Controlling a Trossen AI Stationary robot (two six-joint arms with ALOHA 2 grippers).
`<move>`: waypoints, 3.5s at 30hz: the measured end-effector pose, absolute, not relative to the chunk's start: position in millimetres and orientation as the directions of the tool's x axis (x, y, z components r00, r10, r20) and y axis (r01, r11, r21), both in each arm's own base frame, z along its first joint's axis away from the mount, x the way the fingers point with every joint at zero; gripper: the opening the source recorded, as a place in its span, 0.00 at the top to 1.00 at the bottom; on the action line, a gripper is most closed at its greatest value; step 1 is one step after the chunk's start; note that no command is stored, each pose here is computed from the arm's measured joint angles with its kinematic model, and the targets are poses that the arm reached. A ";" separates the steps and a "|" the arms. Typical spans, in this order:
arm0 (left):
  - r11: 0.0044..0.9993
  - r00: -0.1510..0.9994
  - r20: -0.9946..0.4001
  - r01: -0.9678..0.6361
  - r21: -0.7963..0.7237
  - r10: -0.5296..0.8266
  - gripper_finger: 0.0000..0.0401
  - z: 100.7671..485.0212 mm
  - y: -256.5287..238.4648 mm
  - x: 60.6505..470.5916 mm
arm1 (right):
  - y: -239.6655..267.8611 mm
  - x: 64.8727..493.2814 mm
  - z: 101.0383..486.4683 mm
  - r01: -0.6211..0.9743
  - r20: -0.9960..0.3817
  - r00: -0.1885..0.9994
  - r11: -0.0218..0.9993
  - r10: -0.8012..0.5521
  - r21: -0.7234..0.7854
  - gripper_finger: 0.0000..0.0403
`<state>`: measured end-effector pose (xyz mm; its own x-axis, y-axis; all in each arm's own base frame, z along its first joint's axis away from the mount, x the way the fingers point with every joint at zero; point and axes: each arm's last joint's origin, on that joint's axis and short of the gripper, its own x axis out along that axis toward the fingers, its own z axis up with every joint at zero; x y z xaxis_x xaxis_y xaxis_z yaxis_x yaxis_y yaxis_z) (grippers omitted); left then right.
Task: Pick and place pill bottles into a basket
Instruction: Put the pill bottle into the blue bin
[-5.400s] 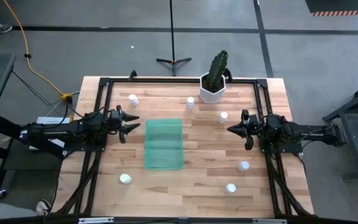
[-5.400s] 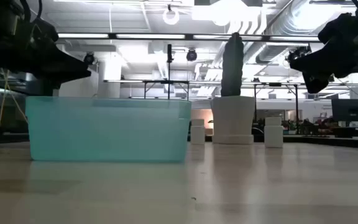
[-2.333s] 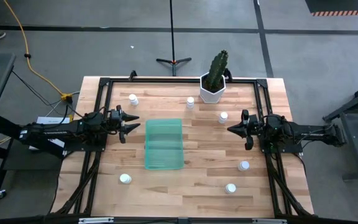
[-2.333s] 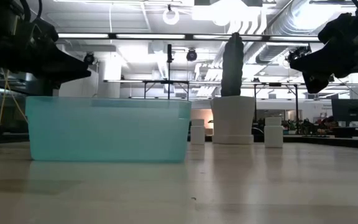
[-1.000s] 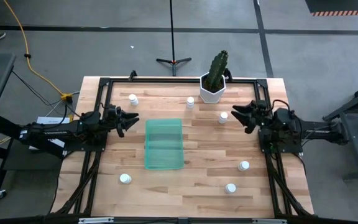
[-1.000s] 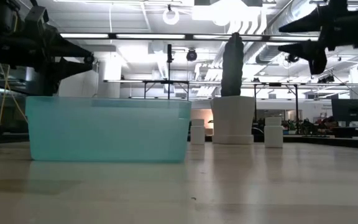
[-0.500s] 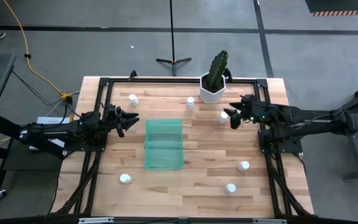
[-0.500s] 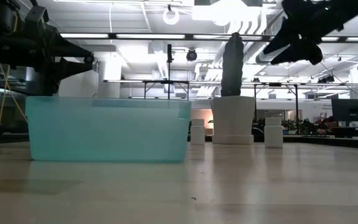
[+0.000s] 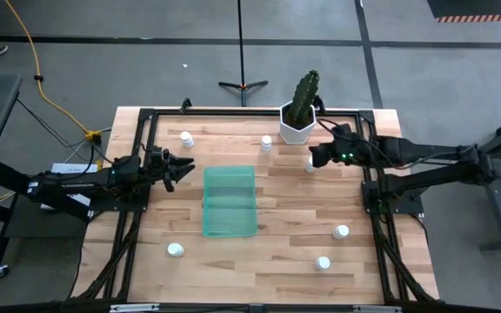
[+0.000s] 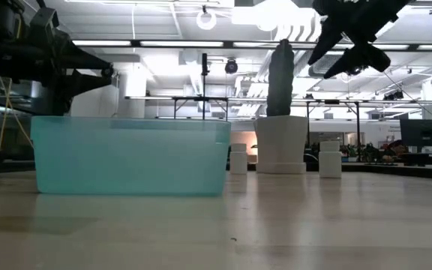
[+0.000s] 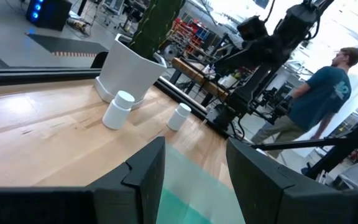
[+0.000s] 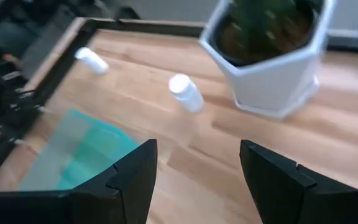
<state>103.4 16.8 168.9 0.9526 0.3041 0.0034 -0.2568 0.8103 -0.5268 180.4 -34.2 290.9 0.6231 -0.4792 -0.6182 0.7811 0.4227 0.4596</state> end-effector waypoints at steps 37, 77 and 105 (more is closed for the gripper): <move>0.809 0.953 -0.020 -0.269 -0.523 0.303 0.49 166.6 16.7 103.4 | -83.0 253.2 228.7 0.960 -0.953 0.072 0.279 -0.293 -0.014 0.29; 0.807 0.952 -0.044 -0.282 -0.519 0.304 0.49 164.3 16.8 103.3 | -82.3 238.8 158.8 0.972 -0.952 0.118 0.230 -0.284 0.052 0.28; 0.806 0.951 -0.059 -0.289 -0.516 0.304 0.49 162.8 16.7 103.2 | -82.6 237.6 158.9 0.974 -0.953 0.106 0.225 -0.284 0.042 0.54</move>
<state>103.2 16.7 162.8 0.9510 0.3036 -0.0592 -0.2895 0.8064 -0.5156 237.6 -82.6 158.9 0.1064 -0.2841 -0.9529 0.9736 0.2245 0.0418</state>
